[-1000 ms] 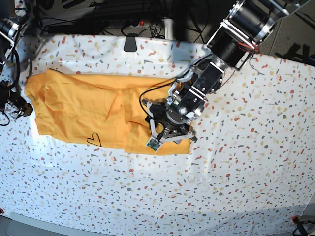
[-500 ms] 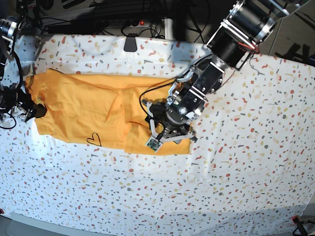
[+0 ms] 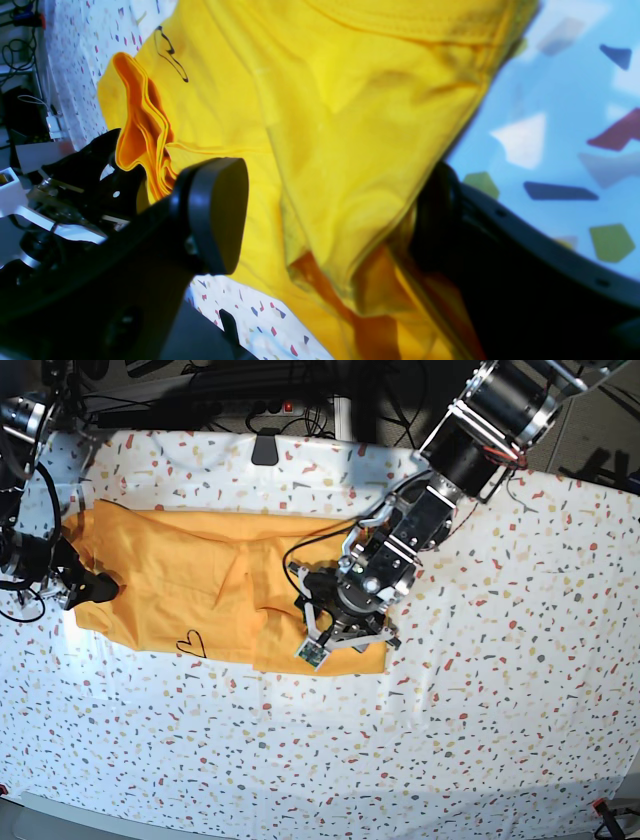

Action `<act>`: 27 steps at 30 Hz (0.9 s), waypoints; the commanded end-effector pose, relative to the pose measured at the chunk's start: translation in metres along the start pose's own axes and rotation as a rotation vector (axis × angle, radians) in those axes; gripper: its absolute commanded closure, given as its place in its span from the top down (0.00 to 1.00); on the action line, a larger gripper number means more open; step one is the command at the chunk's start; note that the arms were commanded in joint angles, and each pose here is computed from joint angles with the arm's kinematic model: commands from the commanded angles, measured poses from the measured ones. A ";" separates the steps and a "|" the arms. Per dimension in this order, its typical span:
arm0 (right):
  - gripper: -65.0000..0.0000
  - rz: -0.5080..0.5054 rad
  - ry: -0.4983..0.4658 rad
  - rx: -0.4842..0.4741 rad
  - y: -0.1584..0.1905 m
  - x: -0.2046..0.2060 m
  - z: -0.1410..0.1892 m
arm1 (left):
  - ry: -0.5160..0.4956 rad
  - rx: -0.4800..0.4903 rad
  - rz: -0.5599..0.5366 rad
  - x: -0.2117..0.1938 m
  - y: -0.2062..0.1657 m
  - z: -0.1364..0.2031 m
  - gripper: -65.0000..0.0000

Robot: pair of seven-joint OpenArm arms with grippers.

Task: Fold the T-shirt properly
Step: 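Grasp the shirt end nearest the right gripper with the right gripper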

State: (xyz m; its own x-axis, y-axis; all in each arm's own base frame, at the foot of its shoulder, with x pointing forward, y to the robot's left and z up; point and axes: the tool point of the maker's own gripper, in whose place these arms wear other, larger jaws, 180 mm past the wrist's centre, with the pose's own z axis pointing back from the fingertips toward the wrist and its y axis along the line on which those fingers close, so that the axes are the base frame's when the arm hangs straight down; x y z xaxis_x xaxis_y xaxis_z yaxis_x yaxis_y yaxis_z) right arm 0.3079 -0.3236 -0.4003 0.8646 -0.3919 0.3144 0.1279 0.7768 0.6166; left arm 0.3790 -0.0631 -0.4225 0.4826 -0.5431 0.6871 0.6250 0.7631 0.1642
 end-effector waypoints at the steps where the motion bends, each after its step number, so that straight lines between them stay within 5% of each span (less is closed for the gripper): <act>1: 0.72 0.012 0.042 -0.003 0.000 -0.006 0.002 | 0.020 0.017 -0.011 0.001 0.006 0.001 0.40; 12: 0.71 -0.009 -0.007 0.086 0.017 0.004 0.002 | 0.020 0.017 -0.011 0.001 0.006 0.001 0.40; 14: 0.61 -0.005 0.030 0.088 0.018 -0.001 0.002 | 0.019 0.017 -0.011 0.002 0.006 0.001 0.40; 18: 0.15 0.003 0.051 0.093 0.021 -0.001 0.003 | 0.020 0.017 -0.011 0.001 0.006 0.001 0.40; 20: 0.00 0.003 0.031 0.102 0.023 0.004 0.004 | 0.020 0.017 -0.011 0.001 0.006 0.001 0.40; 27: 0.00 0.003 -0.054 0.228 0.051 0.033 0.016 | 0.020 0.017 -0.011 0.001 0.006 0.001 0.40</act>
State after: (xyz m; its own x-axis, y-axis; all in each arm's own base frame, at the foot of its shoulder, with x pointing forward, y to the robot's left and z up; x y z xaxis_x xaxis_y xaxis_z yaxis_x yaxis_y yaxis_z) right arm 0.3180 -0.2933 -0.3723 0.8730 -0.3984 0.2812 0.0527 0.6504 0.7578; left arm 0.3790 -0.0631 -0.4225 0.4826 -0.5431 0.6871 0.6250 0.7631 0.1642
